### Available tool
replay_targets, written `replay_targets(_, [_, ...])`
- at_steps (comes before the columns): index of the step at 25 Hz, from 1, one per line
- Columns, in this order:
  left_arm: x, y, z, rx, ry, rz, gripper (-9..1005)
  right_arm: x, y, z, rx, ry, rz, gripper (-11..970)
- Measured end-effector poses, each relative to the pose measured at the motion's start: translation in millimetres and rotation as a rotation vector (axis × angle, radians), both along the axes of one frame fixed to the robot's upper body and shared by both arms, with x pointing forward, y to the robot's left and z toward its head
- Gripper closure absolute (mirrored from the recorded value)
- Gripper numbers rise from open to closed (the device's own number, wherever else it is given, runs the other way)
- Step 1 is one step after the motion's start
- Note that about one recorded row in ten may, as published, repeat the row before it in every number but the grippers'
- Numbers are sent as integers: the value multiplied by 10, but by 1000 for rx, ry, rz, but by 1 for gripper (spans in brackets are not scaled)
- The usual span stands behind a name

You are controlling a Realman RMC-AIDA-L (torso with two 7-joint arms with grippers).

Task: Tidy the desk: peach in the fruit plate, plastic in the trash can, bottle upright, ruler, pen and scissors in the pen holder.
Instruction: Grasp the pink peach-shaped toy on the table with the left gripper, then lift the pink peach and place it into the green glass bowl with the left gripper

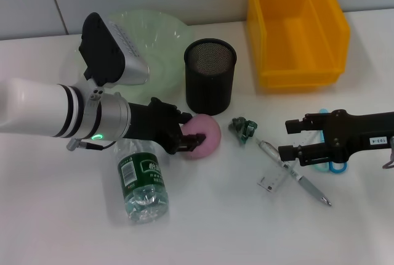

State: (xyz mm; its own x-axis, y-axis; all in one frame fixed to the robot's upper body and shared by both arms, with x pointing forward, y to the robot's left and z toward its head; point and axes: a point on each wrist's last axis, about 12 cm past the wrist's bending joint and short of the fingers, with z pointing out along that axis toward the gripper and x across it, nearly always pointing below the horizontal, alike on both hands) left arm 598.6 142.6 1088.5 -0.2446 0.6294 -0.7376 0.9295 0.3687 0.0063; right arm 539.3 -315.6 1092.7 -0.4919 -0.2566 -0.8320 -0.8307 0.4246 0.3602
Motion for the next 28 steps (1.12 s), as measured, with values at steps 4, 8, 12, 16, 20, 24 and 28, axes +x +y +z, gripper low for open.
replay_targets(4, [-3, -7, 15, -6, -1, 0, 558, -5, -3, -5, -2, 1, 1, 137])
replay_targets(8, [-6, -3, 43, -19, 2, 10, 665, -8, -4, -9, -6, 3, 3, 136])
replay_targets(12, [2, 26, 64, -34, 7, 26, 726, -8, -4, -10, -7, 2, 4, 137])
replay_targets(16, [3, 133, 153, -85, 21, 44, 741, -9, 0, -12, -7, 1, 5, 138])
replay_targets(20, [-7, 304, 264, -154, 40, 70, 756, -11, 1, -14, -7, 1, 5, 140])
replay_targets(24, [-20, 503, 363, -214, 41, 110, 777, -15, 8, -19, -6, 1, 6, 141])
replay_targets(28, [11, 866, 498, -293, -37, 242, 815, -21, 13, -26, -4, 2, 6, 142])
